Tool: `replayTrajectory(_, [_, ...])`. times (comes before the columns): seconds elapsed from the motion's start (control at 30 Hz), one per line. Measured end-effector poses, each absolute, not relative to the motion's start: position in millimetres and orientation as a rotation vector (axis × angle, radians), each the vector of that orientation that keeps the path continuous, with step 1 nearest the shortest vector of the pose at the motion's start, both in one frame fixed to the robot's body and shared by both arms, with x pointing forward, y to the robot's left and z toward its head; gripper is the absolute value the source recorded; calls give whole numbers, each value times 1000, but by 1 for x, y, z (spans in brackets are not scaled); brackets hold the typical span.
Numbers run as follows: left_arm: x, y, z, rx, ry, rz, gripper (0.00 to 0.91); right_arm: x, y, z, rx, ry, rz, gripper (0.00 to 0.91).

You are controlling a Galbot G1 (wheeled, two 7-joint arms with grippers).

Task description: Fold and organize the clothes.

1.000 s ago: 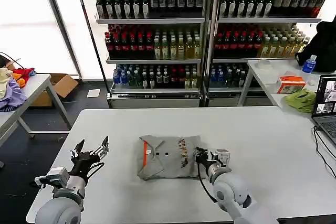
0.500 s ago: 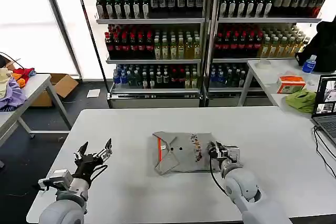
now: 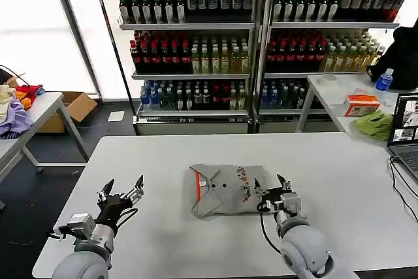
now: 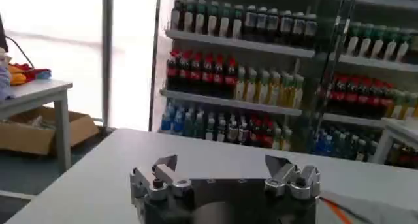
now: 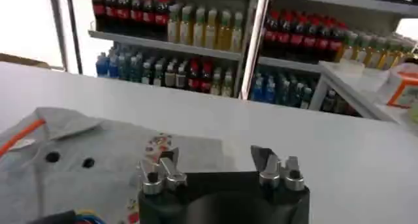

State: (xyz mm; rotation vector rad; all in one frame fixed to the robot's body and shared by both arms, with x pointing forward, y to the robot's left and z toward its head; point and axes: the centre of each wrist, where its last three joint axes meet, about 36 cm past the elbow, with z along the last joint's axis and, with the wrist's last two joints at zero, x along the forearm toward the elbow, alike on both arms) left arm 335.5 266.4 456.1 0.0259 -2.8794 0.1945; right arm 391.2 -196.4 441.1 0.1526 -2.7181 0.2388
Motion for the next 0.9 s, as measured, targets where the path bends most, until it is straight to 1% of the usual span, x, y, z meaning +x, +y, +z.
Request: replayTrajectory(0.9, [327,264,455,18,-2871,214,907,356,-176,414,191,-2609,185,907])
